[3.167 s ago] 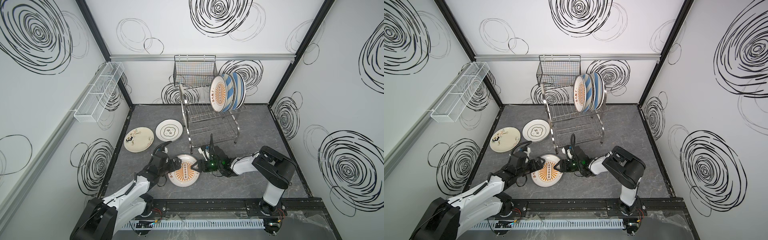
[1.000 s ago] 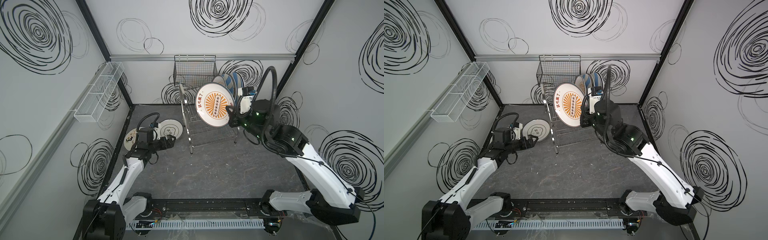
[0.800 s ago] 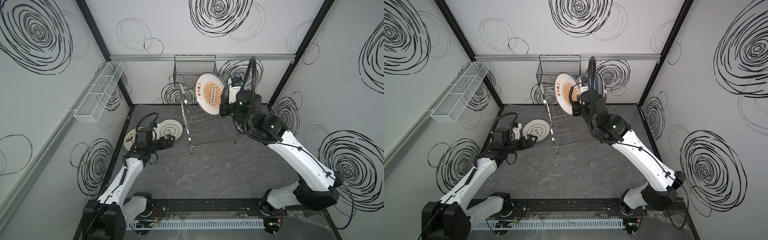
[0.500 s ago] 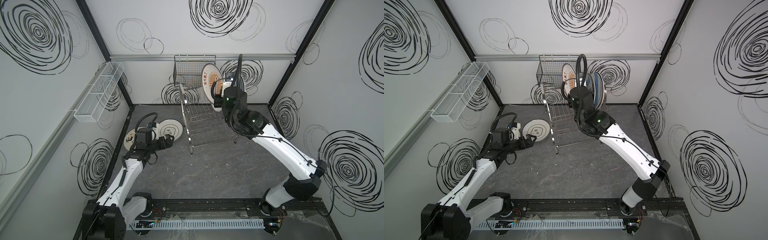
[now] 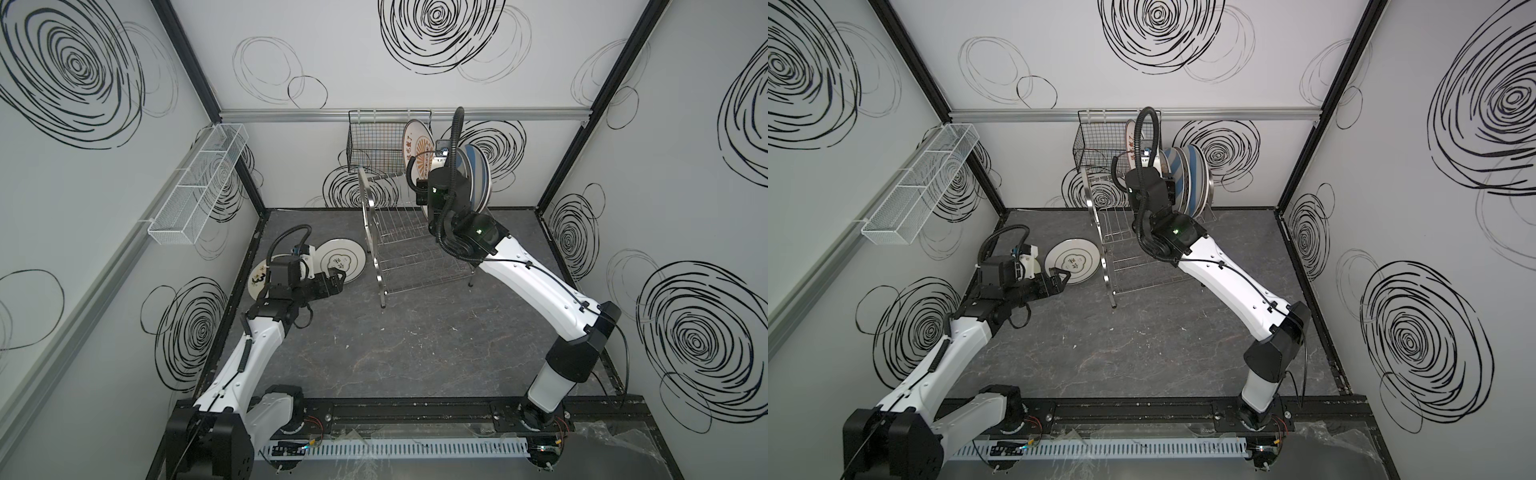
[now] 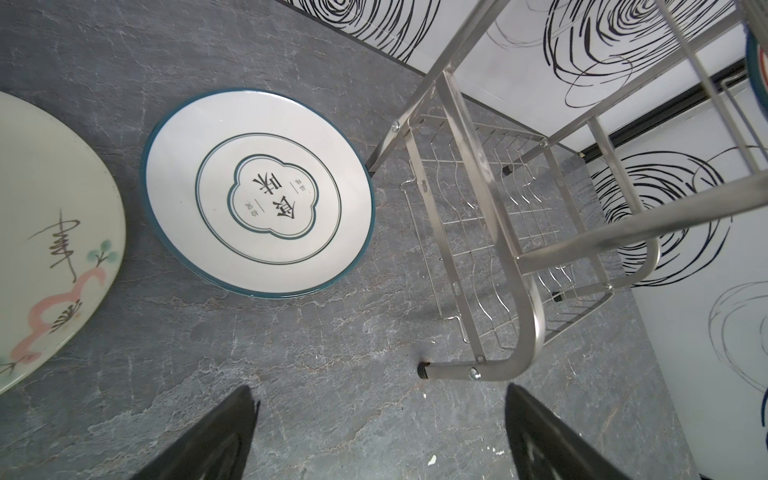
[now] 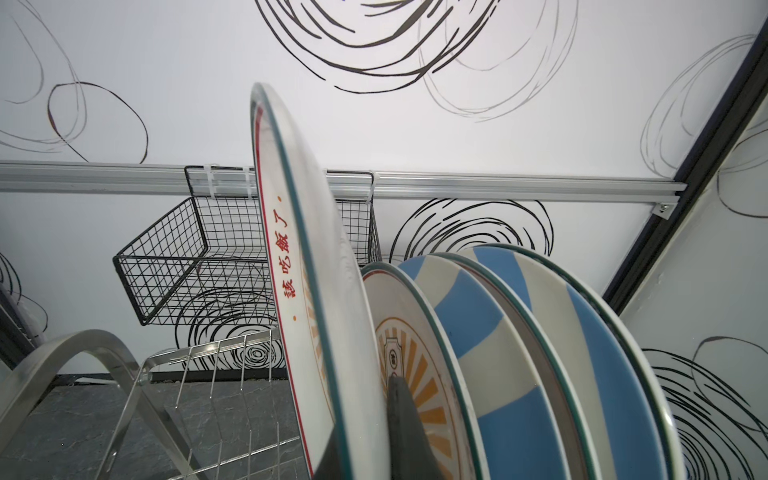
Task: Load the plates into the dish rack
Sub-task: 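Carry the sunburst plate to the rack and lower it into a slot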
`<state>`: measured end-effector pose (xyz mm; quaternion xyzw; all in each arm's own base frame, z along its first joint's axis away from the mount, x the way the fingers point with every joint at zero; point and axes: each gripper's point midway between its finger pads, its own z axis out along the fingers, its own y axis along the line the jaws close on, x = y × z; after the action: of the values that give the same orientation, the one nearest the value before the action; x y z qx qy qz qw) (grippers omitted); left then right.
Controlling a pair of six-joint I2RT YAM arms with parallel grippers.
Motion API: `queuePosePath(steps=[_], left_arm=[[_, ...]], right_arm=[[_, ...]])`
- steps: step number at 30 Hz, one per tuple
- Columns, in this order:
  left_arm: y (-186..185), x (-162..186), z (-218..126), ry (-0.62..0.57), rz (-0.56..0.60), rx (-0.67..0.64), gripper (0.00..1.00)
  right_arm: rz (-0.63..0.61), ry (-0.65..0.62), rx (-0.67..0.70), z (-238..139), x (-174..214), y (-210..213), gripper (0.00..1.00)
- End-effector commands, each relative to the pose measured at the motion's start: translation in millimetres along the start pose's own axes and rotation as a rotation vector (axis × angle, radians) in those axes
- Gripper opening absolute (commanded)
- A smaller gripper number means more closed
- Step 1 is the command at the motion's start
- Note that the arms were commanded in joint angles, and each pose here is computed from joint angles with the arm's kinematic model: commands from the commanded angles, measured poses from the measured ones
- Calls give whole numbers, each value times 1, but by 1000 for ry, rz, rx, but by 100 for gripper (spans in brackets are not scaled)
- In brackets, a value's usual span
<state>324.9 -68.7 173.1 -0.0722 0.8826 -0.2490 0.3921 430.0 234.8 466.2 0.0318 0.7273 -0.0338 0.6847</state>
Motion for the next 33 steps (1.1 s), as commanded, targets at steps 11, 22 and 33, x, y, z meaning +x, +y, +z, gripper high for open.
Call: queuePosePath(steps=[11, 22, 33], left_arm=[[-5, -7, -2, -35, 3, 50, 96], [-3, -8, -2, -33, -9, 58, 96], [-2, -8, -2, -33, -16, 57, 96]], right_arm=[[121, -42, 1, 13, -14, -9, 0], [104, -5, 12, 25, 5, -8, 0], [79, 31, 24, 30, 26, -9, 0]])
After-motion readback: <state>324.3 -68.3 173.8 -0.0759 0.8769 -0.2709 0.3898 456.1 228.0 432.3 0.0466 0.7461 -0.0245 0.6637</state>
